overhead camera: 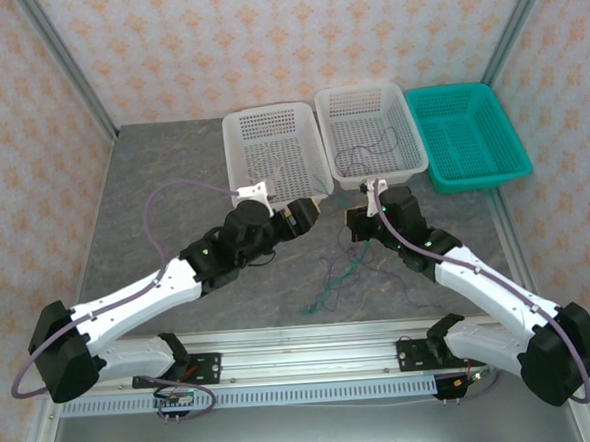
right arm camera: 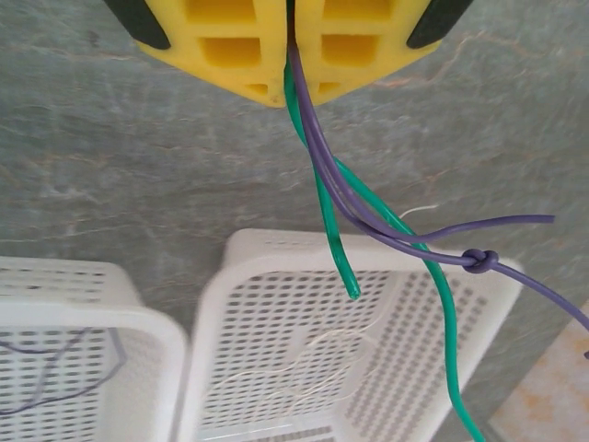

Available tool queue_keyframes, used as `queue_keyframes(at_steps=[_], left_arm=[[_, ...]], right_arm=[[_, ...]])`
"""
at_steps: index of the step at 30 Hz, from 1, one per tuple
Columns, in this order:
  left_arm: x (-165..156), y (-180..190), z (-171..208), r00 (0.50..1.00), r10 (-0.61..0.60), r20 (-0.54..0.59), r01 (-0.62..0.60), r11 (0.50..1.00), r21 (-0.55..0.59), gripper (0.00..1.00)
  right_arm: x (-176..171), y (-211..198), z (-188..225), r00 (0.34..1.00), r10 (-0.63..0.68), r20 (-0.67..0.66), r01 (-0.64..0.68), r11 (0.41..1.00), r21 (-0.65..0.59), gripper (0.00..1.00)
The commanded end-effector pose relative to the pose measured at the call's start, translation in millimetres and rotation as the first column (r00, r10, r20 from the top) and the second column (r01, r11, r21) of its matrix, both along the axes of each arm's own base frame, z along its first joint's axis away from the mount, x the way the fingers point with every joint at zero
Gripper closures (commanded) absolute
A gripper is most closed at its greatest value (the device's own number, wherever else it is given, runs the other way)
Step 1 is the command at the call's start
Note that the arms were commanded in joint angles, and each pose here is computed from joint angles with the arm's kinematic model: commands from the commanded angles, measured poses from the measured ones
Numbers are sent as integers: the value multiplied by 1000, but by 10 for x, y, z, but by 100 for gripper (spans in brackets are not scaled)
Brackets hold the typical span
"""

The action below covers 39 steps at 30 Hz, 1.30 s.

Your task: Untangle the cables

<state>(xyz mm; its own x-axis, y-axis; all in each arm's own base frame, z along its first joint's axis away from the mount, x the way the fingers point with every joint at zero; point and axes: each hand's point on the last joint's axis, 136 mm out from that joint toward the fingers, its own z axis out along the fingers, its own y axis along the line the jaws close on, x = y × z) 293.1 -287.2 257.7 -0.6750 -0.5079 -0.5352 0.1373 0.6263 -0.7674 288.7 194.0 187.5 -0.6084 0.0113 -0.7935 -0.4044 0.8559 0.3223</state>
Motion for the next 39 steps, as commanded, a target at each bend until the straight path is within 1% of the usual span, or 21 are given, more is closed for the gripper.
queue_keyframes(at_steps=[1,2,3,5,12,15,17,18,21,31,32,33,36,37,38,39], left_arm=[[181,-36,314,999,34,18,-32,995,-92,29],[245,-12,275,999,54,1,-53,994,-100,36],[287,-4,251,998,66,-12,-67,991,-113,41],[349,-20,224,997,69,-21,-72,988,-138,46],[386,-165,127,998,25,-55,-33,988,-153,48],[392,-167,133,998,29,-55,-38,986,-164,59],[392,-165,137,998,31,-55,-40,984,-171,68],[395,-165,147,998,32,-54,-41,984,-174,71],[394,-182,167,998,25,-53,-34,984,-177,73],[397,-336,136,997,-31,-71,14,975,-223,73],[405,-353,133,997,-36,-73,18,973,-229,75],[407,-373,129,996,-41,-74,23,972,-234,79],[402,-402,148,996,-54,-71,35,969,-244,100],[399,-383,193,997,-52,-59,36,970,-241,100],[397,-344,223,998,-44,-49,32,973,-229,100],[395,-277,290,999,-31,-34,23,976,-215,100]], right_arm=[[-46,166,139,997,75,28,-75,997,5,100],[-56,181,138,996,80,26,-80,997,6,100],[-64,189,140,996,81,23,-81,997,12,100],[-83,194,157,996,83,21,-84,996,25,100],[-96,183,197,997,75,25,-76,996,41,100],[-102,193,208,997,75,19,-76,996,53,100],[-113,210,221,997,81,19,-82,995,60,100],[-112,207,219,997,80,17,-81,995,61,100],[-120,218,240,996,85,18,-86,994,71,100],[-139,254,261,995,98,18,-99,991,94,100],[-142,258,257,995,100,18,-102,990,95,100],[-141,261,258,995,101,19,-102,990,95,100],[-111,208,200,997,70,19,-71,995,76,100],[-76,151,164,999,35,21,-36,997,61,100],[-37,81,112,1000,-10,21,9,999,42,97],[16,-27,38,997,-75,22,74,997,15,96]])
